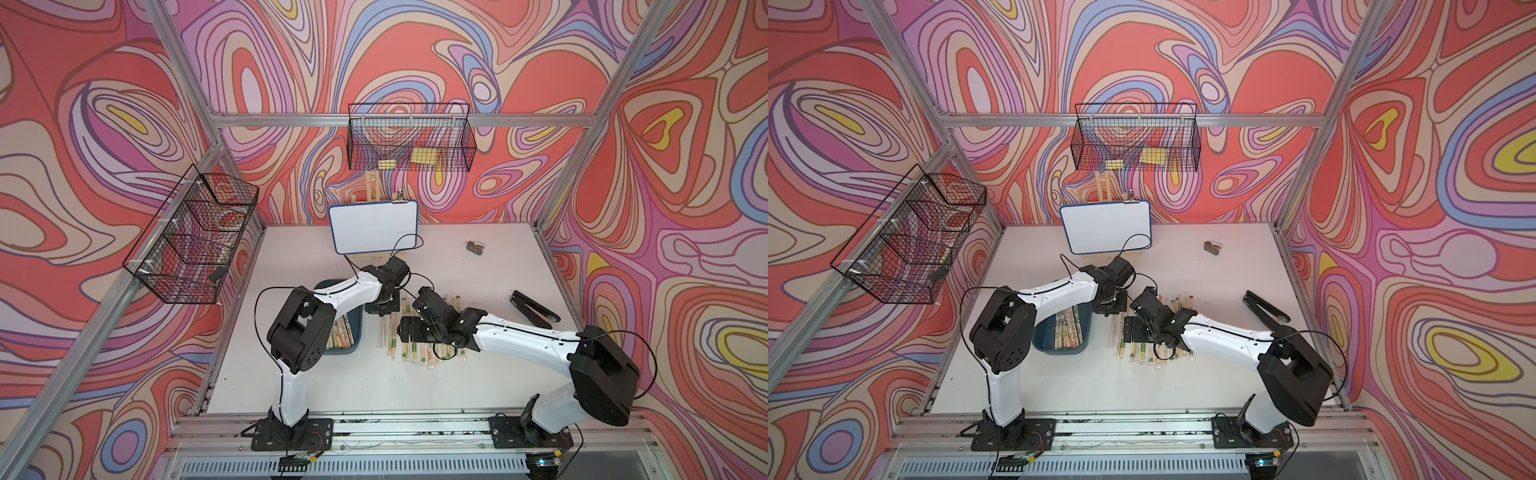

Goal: Take the paired disposable chopsticks out of the storage box
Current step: Place the paired disposable chopsticks at the center of the board, then pick up the paired disposable chopsticks from the storage box.

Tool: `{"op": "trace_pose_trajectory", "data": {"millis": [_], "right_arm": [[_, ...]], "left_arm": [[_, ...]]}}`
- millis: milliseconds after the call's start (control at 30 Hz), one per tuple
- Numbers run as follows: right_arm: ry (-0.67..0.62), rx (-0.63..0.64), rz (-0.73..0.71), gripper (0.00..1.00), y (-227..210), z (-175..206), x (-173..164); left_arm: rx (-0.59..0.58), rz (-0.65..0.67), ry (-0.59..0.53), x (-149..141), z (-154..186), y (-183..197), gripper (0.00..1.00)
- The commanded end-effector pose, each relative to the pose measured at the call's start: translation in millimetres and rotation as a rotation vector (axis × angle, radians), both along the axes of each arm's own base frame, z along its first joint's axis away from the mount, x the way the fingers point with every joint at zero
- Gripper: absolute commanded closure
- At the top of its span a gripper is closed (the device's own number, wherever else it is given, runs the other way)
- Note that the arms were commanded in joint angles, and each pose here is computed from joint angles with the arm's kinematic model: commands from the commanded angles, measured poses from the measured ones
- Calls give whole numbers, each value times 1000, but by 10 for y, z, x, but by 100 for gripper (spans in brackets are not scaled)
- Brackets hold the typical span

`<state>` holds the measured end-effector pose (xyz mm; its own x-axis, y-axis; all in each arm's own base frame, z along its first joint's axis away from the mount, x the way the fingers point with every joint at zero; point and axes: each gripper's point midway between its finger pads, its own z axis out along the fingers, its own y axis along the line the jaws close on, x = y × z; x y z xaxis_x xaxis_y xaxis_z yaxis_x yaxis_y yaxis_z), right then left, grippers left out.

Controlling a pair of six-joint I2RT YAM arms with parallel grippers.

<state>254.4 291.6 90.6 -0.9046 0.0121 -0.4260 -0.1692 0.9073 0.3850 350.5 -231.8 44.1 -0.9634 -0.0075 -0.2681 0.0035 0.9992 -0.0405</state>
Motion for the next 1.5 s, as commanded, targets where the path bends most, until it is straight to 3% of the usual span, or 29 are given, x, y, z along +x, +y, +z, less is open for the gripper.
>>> {"op": "trace_pose_trajectory", "data": {"millis": [0, 167, 267, 633, 933, 1200, 1467], "right_arm": [[6, -12, 7, 8, -39, -13, -22], [0, -10, 12, 8, -26, 15, -8], [2, -12, 16, 8, -14, 14, -6], [11, -10, 25, 8, 49, 24, 21], [4, 31, 37, 9, 190, 142, 87], [-8, 67, 62, 9, 370, 262, 179], [1, 102, 85, 10, 535, 293, 235]], "left_arm": [[0, -1, 23, -40, -104, -30, 87], [-40, -11, 21, -70, -36, -90, 69], [-63, -9, 7, -78, 50, -105, 65], [-58, -20, -91, -49, 506, -2, 60], [-23, 34, -167, 21, 857, 433, 57], [-11, 155, -165, -7, 864, 1080, 59], [2, 232, -115, -79, 593, 1469, 63]]}}
